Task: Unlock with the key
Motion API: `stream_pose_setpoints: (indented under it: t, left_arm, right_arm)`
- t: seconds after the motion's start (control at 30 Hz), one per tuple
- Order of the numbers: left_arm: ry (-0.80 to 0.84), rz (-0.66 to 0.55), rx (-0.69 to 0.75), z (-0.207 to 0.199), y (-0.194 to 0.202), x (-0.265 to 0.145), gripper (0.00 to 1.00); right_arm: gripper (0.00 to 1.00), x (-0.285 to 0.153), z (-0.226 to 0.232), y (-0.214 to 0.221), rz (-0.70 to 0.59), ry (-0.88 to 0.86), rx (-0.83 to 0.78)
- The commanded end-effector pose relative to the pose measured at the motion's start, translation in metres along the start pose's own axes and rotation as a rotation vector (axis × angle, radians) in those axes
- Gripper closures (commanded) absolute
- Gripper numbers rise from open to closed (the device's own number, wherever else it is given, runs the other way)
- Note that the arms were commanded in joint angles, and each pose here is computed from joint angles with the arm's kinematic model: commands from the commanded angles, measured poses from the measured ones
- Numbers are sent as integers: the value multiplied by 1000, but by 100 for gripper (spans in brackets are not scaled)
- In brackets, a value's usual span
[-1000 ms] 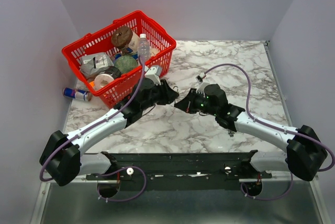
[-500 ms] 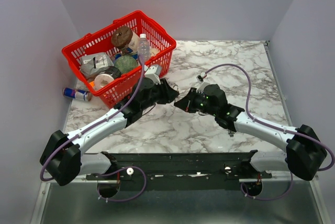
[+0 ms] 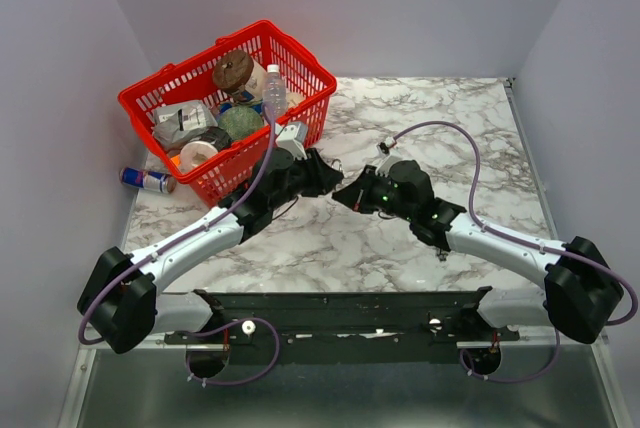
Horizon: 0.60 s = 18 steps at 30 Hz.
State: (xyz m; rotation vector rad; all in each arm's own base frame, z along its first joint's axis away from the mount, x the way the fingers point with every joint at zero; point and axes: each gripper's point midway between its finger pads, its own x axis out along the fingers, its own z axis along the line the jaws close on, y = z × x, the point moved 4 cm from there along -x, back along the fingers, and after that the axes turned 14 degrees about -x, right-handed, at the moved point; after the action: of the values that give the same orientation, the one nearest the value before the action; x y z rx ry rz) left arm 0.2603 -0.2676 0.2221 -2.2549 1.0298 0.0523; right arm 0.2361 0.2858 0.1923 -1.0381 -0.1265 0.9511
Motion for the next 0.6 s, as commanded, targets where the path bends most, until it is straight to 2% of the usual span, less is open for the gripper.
stream_pose_setpoints:
  t: [0.0, 0.57]
  left_arm:
    - [21, 43, 4, 1, 12, 1, 100]
    - [11, 58, 55, 0, 22, 5, 100]
  right_arm:
    - [99, -1, -8, -32, -147, 52, 8]
    - [99, -8, -13, -47, -193, 58, 3]
